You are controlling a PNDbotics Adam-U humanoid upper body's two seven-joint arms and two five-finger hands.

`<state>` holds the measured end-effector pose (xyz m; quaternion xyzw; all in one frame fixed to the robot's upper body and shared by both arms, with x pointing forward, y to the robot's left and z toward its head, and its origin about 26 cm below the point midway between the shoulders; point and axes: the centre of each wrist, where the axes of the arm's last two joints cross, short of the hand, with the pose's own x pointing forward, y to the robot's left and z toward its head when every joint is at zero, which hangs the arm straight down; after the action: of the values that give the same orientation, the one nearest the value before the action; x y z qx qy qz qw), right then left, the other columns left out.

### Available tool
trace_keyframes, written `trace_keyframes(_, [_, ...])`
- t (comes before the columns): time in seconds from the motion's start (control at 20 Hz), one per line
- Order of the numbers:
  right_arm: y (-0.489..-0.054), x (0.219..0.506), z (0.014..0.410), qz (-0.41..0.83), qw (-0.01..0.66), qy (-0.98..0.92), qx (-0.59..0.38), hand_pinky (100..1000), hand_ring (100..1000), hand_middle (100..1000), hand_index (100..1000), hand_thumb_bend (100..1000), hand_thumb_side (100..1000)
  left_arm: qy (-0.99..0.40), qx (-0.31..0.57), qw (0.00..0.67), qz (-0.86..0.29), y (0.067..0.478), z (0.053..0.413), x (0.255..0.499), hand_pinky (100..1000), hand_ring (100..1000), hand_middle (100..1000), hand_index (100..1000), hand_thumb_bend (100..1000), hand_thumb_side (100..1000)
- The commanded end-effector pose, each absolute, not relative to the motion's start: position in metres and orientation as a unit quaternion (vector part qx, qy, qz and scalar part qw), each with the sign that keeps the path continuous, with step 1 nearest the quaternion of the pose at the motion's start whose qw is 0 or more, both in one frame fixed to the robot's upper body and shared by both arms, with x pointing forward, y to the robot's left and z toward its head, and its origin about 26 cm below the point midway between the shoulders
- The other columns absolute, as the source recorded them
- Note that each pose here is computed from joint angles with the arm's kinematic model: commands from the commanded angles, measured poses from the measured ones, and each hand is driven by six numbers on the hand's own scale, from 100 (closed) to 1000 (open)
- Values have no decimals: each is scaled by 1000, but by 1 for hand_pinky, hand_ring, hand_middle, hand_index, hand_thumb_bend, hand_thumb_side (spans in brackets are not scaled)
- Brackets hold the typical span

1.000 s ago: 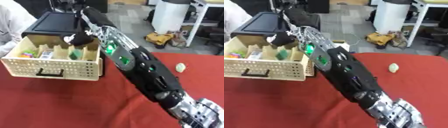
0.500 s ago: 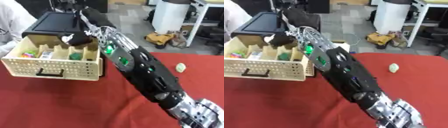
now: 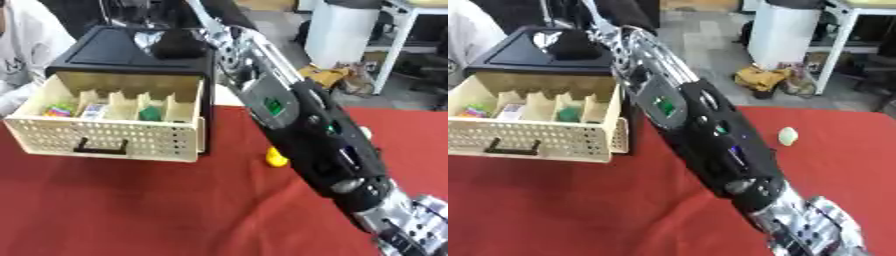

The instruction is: Pick up objects from table and place into drawer.

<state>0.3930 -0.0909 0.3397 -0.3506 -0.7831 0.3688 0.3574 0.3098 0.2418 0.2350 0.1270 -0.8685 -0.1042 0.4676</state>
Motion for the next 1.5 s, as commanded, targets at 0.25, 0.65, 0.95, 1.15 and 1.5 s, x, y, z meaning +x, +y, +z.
trace_keyframes(0.25, [-122, 369, 370, 322, 333, -812, -355, 620, 660, 400, 599, 448, 505, -873, 139, 456, -105, 246, 241, 307, 100, 100, 100, 670, 136, 1000])
trace_keyframes(0.65, [-159, 343, 379, 262, 337, -833, -352, 616, 656, 402, 597, 447, 477, -873, 141, 455, -105, 246, 241, 307, 100, 100, 100, 671, 133, 1000])
trace_keyframes(0.95, [-189, 319, 381, 222, 332, -843, -361, 615, 658, 409, 608, 457, 477, -874, 143, 453, -107, 246, 242, 307, 100, 100, 100, 671, 119, 1000])
trace_keyframes(1.15, [-210, 302, 377, 191, 329, -847, -372, 615, 656, 413, 607, 184, 504, -876, 144, 447, -113, 245, 244, 308, 100, 100, 100, 675, 113, 1000])
trace_keyframes(1.5, [-239, 295, 363, 114, 319, -858, -386, 616, 657, 428, 623, 100, 503, -884, 160, 420, -129, 243, 253, 308, 100, 100, 100, 692, 100, 1000])
